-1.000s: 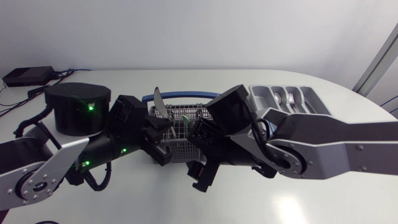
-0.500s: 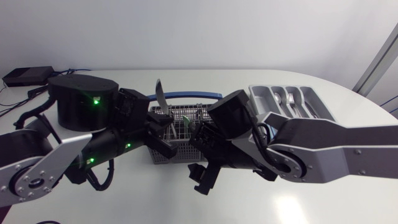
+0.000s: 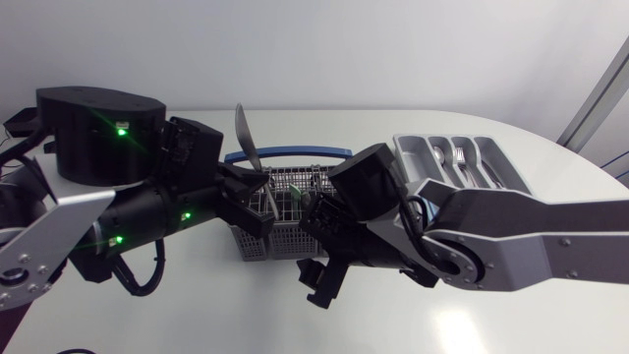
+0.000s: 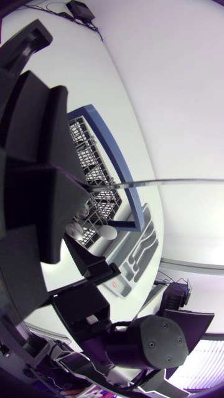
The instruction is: Unload the cutlery basket into the drawer organizer.
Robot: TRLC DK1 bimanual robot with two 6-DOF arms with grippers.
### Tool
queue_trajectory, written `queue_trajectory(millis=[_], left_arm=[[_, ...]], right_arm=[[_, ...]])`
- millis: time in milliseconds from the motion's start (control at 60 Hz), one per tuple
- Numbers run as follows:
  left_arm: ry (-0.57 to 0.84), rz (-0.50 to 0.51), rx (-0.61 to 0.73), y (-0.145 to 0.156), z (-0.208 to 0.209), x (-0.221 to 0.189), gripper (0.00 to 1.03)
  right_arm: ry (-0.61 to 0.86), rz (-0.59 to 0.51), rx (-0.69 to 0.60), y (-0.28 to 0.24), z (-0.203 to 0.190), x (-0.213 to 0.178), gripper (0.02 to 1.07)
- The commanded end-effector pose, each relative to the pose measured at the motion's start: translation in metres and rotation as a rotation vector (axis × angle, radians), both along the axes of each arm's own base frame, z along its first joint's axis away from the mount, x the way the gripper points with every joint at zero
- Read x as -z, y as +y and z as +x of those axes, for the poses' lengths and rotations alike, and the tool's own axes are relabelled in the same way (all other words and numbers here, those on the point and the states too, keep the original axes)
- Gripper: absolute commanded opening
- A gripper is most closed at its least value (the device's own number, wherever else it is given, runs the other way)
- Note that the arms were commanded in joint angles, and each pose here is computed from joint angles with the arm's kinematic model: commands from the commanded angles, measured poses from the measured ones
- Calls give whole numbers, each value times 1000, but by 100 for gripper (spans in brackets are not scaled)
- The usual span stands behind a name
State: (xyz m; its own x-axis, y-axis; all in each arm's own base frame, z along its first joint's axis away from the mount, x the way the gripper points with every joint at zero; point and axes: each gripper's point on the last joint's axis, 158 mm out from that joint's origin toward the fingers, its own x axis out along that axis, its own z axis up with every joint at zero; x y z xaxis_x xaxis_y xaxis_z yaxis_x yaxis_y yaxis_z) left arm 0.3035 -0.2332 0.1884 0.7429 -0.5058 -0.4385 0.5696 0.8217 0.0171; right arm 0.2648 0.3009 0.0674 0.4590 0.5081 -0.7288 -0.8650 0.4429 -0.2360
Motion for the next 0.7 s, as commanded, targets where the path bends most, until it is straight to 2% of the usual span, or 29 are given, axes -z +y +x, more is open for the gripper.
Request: queue_trajectory(millis=[0, 417, 600, 683], left_arm=[[-86, -99, -6, -3, 5, -52, 12], [-112, -103, 44, -4, -4, -72, 12], [-34, -156, 211, -6, -11, -73, 12], [2, -158, 316, -16, -20, -70, 12]], right_arm=[[6, -10, 7, -7, -2, 6, 89], [-19, 20, 17, -12, 0, -10, 89], [-17, 116, 18, -25, 0, -45, 89], [-1, 166, 13, -33, -4, -60, 89]])
